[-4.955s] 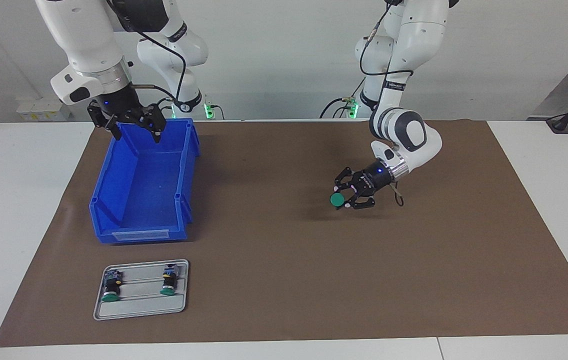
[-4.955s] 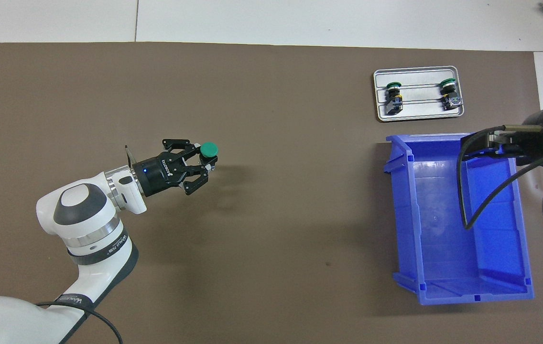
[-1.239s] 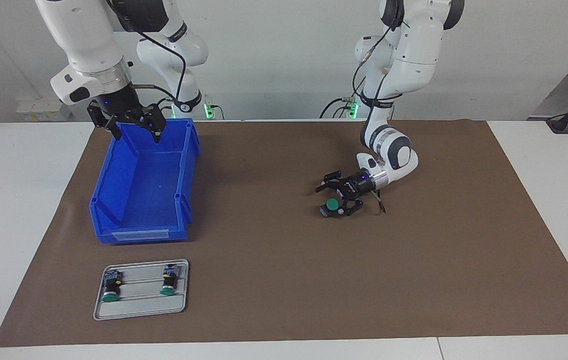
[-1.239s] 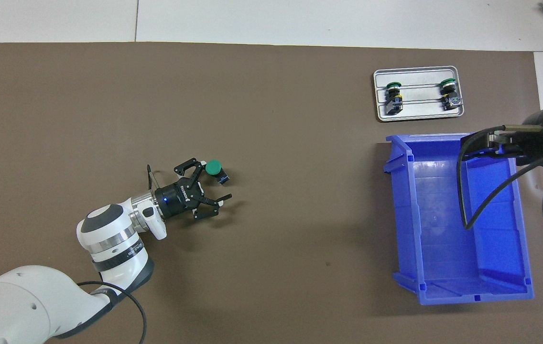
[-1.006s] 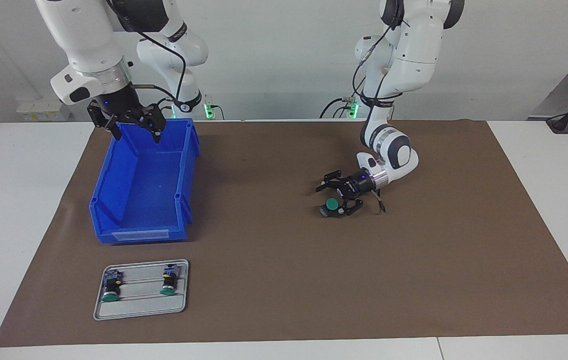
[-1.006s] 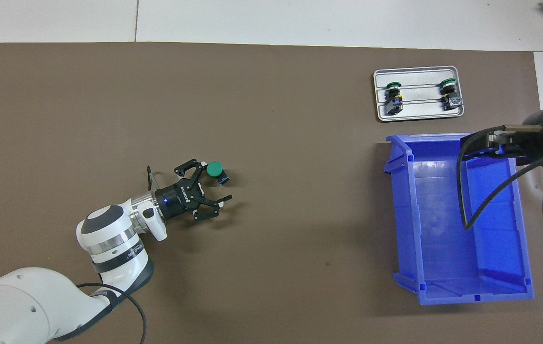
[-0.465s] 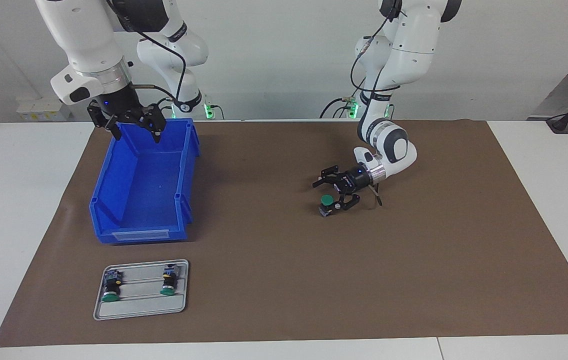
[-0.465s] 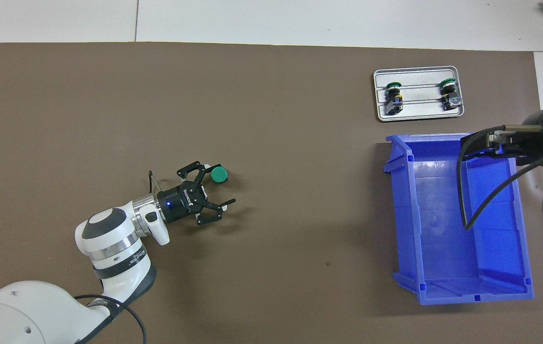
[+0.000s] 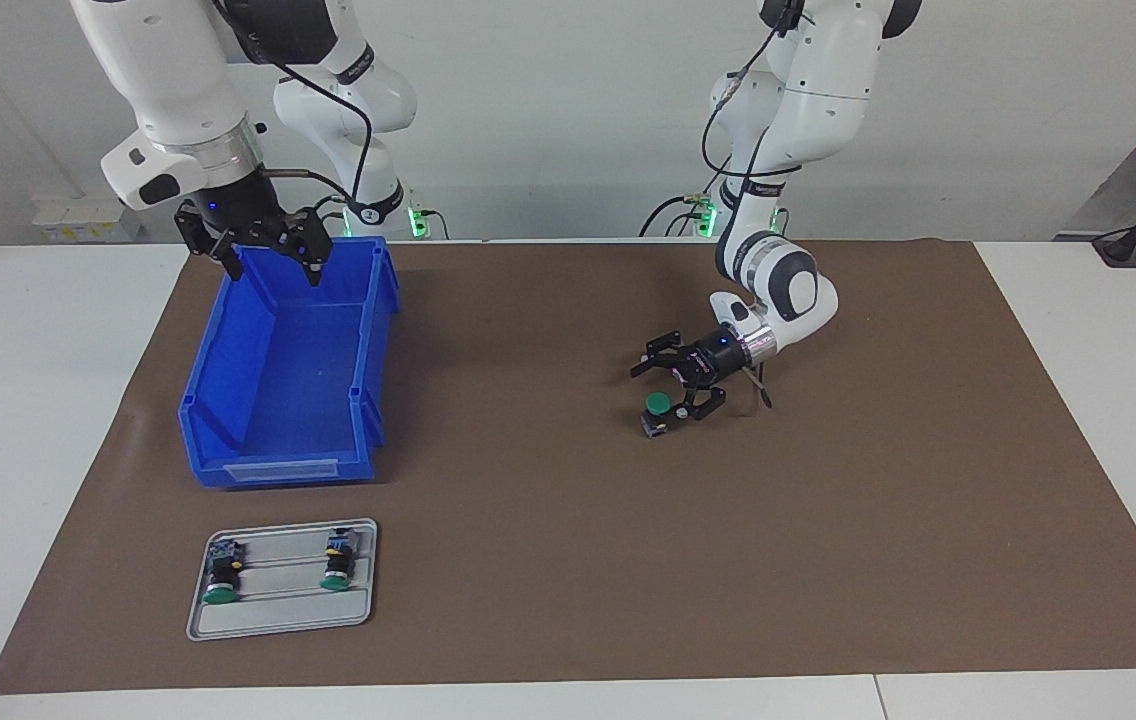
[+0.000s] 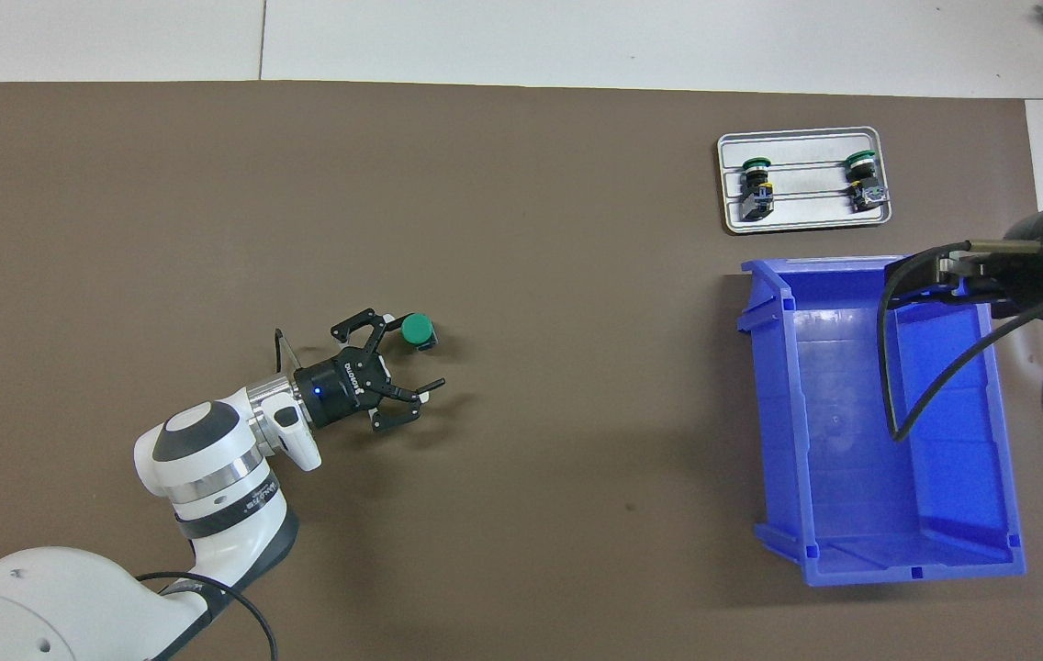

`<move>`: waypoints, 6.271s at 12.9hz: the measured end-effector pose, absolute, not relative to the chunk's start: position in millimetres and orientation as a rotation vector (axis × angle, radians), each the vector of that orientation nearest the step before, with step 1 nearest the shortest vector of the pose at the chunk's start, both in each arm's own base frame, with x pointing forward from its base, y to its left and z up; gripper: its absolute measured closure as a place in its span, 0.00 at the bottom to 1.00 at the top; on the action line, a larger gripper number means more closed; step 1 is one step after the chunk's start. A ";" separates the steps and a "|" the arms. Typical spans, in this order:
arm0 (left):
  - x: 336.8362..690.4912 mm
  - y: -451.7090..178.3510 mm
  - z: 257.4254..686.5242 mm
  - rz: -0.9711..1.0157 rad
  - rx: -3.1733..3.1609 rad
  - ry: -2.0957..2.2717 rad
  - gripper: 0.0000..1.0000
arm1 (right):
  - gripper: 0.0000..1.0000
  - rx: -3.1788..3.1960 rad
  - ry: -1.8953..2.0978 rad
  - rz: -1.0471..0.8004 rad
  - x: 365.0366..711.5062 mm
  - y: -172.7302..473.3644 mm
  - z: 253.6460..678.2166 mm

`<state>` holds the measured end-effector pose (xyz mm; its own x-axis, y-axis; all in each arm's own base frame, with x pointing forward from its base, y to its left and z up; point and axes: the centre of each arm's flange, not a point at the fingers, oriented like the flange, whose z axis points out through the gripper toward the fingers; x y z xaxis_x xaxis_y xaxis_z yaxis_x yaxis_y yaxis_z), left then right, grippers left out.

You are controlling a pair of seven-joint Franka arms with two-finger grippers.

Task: Place and press button with both arms
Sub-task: 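Open the left gripper to release the green button, then withdraw the open left gripper away from the green button, then raise the left gripper away toward the far table corner, then bring the left gripper back toward the green button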

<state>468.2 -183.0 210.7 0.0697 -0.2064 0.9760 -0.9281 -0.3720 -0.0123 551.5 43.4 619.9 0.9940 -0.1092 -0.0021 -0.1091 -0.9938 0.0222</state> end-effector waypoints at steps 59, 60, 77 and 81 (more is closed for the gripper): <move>658.0 0.7 617.0 0.626 2.254 0.096 0.00 | 0.00 3.115 -0.170 -0.005 551.5 43.4 619.9; 652.7 -3.9 630.7 0.588 2.368 -0.011 0.00 | 0.00 3.115 -0.170 -0.005 551.5 43.4 619.9; 544.3 -204.9 574.0 0.065 3.077 -0.249 0.04 | 0.00 3.113 -0.170 -0.029 549.8 43.5 618.4; 511.4 -238.7 514.7 0.052 3.083 -0.189 0.58 | 0.00 3.113 -0.168 -0.028 549.3 44.0 619.1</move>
